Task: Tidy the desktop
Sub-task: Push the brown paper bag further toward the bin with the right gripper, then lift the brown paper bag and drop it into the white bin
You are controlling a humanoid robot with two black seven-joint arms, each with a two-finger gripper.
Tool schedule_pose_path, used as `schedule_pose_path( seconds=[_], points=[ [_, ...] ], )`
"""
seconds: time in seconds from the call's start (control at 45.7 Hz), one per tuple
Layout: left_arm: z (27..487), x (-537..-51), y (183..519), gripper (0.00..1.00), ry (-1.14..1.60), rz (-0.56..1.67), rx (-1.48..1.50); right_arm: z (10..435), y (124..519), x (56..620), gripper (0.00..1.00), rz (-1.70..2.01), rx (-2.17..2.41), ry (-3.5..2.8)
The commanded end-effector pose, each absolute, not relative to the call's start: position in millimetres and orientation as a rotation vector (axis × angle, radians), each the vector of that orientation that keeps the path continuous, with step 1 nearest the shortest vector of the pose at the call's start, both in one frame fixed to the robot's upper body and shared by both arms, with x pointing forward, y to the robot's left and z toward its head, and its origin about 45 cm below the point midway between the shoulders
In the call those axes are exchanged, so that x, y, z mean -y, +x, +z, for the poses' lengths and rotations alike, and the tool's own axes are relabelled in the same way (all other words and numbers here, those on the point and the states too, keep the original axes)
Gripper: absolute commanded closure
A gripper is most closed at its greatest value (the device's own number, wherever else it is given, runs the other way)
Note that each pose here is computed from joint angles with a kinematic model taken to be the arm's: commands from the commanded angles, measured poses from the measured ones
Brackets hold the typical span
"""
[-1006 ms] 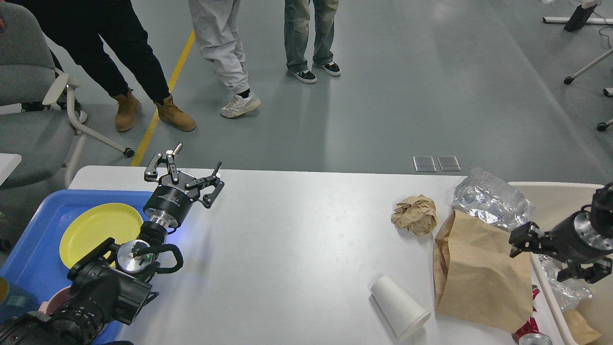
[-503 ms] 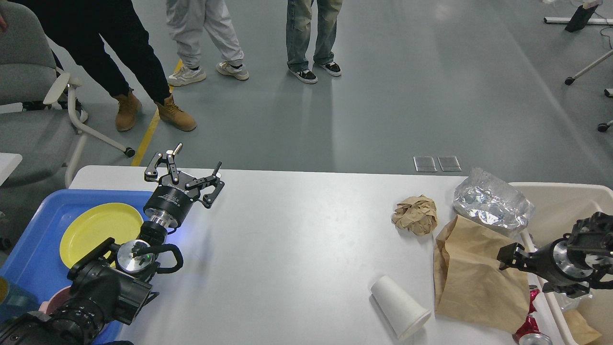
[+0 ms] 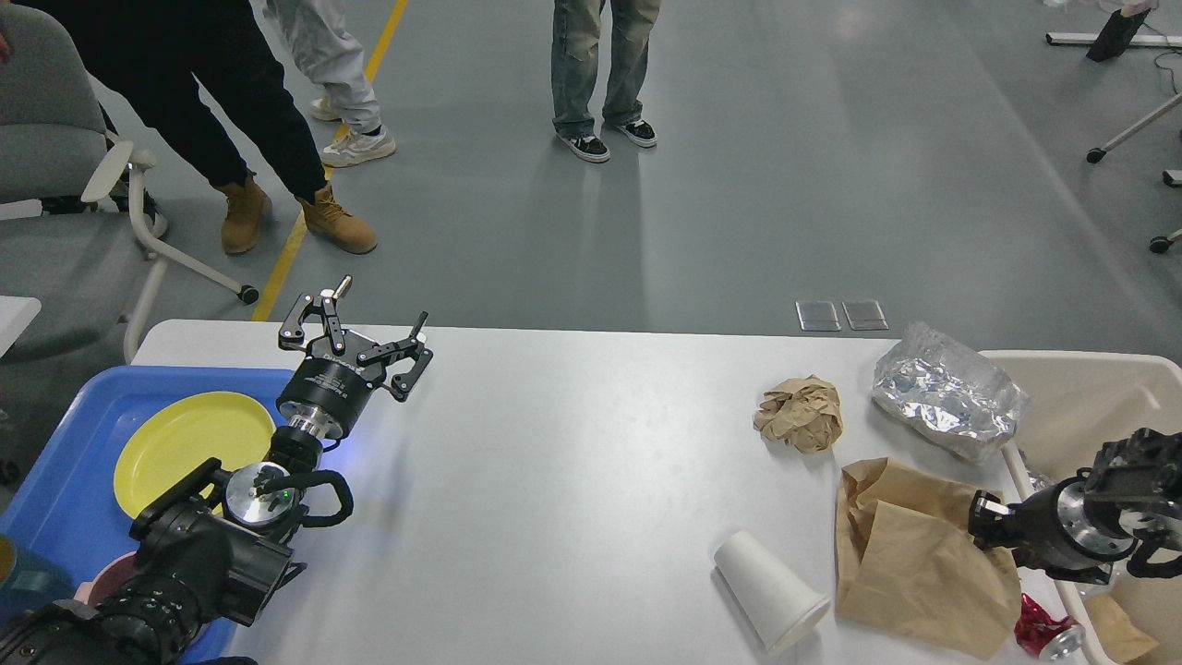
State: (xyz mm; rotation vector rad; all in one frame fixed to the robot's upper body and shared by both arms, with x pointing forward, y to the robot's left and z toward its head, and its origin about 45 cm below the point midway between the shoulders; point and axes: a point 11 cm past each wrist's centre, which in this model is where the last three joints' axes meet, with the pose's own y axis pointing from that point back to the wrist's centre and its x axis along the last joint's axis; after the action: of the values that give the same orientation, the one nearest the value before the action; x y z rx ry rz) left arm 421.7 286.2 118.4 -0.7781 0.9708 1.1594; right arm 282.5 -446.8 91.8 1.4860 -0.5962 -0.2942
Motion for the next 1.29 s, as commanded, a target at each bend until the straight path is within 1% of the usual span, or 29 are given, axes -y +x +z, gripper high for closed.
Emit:
schedule_pose_path(
  seconds=[0.0, 0.197, 0.525, 0.787, 0.919, 1.006, 1.116, 1.181, 1.269],
  points=[
    [118, -286, 422, 0.04, -0.778, 1.160, -0.971, 95, 288, 445, 1.00, -0.285, 0.617, 1.496],
    [118, -286, 422, 0.04, -0.778, 1.160, -0.971, 104, 293, 445, 1.00, -0.290, 0.648, 1.517],
    [118, -286, 422, 0.04, -0.778, 1.160, -0.971, 154, 306, 447, 1.00, -0.296, 0.735, 1.580],
    [118, -286, 422, 0.04, -0.778, 1.160, -0.971, 242, 339, 447, 1.00, -0.284, 0.798, 1.730],
    [118, -286, 422, 0.04, -0.778, 1.160, -0.971, 290, 358, 445, 1.00, -0.212, 0.840, 1.789],
    [118, -286, 422, 0.04, -0.778, 1.160, -0.971, 314, 368, 443, 1.00, -0.164, 0.865, 1.809],
    [118, -286, 422, 0.04, -0.778, 1.160, -0.971, 320, 374, 453, 1.00, -0.121, 0.889, 1.770],
    [118, -286, 422, 0.04, -0.778, 1.160, -0.971, 323, 378, 473, 1.00, -0.104, 0.947, 1.717],
    [118, -286, 422, 0.04, -0.778, 1.160, -0.971, 309, 376, 511, 1.00, -0.093, 1.047, 1.593]
  ],
)
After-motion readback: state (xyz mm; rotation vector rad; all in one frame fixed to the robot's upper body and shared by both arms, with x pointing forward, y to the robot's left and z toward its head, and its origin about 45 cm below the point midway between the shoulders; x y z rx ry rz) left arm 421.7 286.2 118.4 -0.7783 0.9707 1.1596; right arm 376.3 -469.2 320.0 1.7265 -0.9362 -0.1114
